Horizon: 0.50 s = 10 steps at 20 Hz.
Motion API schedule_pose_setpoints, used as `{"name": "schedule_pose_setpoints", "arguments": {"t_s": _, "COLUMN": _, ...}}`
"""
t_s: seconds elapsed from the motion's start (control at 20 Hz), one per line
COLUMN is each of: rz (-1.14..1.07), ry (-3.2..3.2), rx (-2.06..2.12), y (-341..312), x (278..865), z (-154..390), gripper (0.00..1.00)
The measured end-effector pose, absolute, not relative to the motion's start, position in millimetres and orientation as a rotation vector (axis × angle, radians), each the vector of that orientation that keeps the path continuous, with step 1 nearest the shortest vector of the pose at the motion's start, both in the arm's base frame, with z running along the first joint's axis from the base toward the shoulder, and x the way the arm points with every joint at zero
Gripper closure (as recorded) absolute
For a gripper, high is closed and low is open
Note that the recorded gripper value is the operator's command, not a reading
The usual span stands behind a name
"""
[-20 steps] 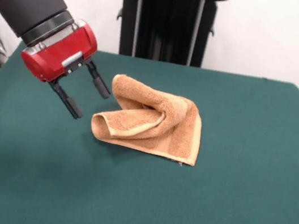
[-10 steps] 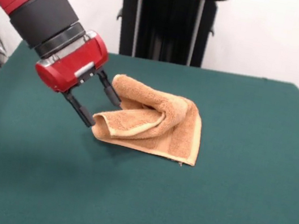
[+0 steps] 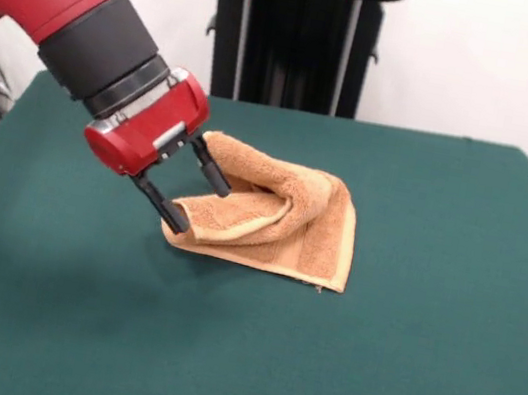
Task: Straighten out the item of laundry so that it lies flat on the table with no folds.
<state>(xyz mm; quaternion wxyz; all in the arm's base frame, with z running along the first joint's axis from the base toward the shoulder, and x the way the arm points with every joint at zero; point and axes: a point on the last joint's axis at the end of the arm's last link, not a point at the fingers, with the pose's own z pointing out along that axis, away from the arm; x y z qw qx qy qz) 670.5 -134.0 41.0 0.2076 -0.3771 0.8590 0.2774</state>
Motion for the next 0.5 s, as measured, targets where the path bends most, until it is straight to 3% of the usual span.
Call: {"name": "schedule_pose_setpoints", "arguments": {"t_s": 0.5, "rz": 0.710, "ry": 2.442, "rx": -1.167, "y": -121.3, "x": 662.2, "z": 21.5, "gripper": 0.00}}
